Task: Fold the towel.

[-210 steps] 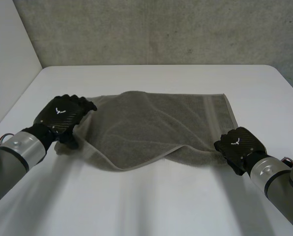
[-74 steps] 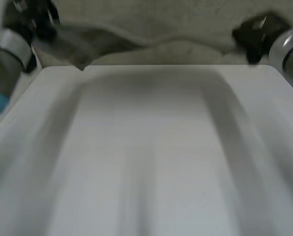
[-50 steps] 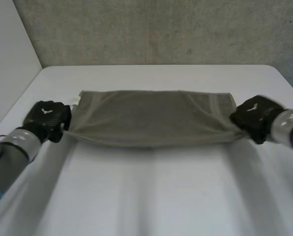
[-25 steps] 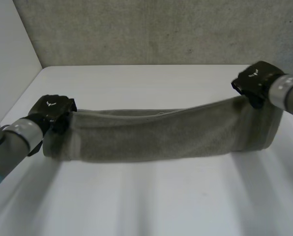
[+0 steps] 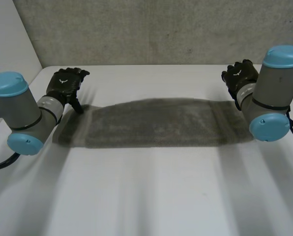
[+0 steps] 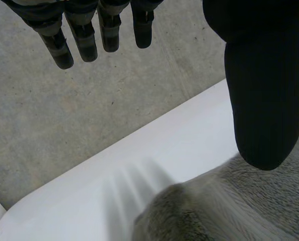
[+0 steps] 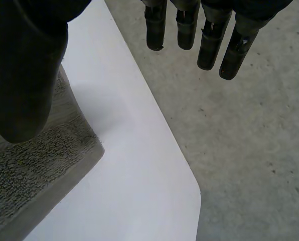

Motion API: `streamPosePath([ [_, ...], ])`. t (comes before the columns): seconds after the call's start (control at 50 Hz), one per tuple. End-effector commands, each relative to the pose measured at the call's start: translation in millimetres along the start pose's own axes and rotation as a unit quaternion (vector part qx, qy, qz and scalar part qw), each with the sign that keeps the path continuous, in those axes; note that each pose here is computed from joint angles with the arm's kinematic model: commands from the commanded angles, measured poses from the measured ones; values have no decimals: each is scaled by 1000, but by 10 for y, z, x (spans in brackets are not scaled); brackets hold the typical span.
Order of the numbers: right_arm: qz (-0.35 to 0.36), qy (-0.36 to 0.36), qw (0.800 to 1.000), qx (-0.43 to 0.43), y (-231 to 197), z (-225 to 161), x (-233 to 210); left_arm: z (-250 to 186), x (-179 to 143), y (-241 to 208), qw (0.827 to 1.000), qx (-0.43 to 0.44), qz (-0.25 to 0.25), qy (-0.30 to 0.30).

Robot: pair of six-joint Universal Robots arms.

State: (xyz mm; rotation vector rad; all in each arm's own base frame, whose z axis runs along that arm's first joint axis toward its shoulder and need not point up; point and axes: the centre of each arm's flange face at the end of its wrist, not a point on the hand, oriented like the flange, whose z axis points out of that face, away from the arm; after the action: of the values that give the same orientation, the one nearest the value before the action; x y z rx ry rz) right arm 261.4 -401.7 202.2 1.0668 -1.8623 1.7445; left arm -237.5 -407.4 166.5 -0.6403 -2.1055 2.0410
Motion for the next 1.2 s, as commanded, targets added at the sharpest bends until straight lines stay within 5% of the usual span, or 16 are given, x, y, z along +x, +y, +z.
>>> streamPosePath([
  [0.02, 47, 9, 999, 8, -159, -328, 270, -206, 9, -95, 1000, -17, -5, -1],
  [0.32, 49, -101, 992, -52, 251, -955, -51, -700, 163, -305, 1000, 3, -17, 9],
  [0.68, 67, -57, 992, -93, 1027, -505, -183, -736, 238, -156, 998, 44, -51, 9],
  [1.2, 126, -54, 988, -64, 1088, -343, -151, -806, 254, -140, 998, 46, -51, 9],
])
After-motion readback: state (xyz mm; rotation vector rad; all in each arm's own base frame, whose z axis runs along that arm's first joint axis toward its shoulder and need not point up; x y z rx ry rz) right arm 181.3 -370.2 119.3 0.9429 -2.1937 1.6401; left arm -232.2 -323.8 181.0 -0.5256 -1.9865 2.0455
